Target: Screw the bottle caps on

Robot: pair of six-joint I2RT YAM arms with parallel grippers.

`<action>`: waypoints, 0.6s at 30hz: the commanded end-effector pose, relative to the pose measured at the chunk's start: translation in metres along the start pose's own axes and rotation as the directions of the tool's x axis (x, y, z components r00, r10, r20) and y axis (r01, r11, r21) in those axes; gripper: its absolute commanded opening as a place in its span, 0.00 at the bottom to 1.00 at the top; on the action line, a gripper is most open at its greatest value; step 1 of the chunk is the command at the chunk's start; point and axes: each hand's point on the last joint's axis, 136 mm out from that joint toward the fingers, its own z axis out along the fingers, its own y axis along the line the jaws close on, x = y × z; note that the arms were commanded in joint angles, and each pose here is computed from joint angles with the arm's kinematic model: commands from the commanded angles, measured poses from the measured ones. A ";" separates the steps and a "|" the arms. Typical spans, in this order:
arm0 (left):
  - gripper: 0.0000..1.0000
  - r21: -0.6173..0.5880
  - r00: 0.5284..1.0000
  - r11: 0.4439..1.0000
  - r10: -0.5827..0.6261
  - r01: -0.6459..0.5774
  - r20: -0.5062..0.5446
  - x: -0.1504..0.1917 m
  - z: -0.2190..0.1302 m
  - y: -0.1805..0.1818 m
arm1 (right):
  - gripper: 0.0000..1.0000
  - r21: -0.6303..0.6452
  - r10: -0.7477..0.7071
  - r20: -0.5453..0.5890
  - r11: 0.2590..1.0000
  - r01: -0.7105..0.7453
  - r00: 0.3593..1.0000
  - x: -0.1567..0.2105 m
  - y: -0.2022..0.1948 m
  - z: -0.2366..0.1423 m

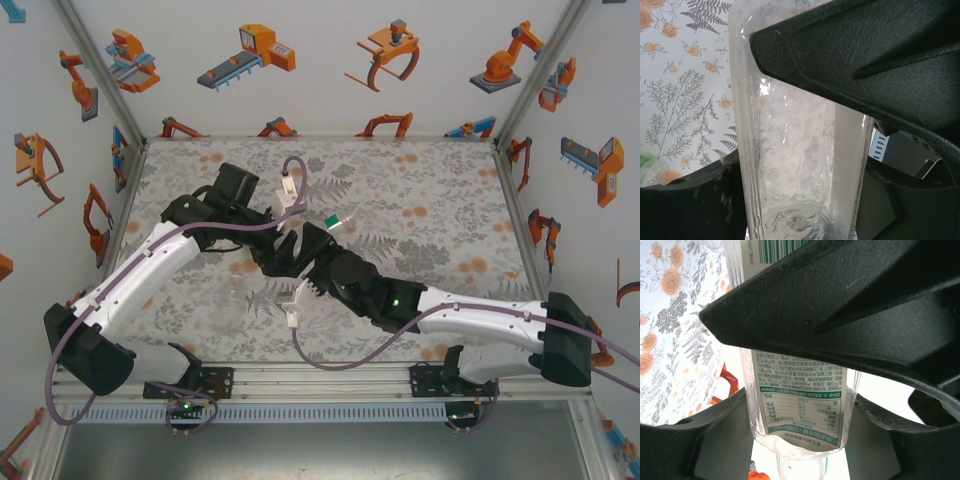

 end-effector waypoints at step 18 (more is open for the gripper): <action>0.42 -0.255 0.983 0.966 -0.006 0.053 0.181 -0.012 -0.058 0.058 | 0.76 0.051 0.256 -0.048 0.966 -0.254 0.966 0.022 -0.025 -0.027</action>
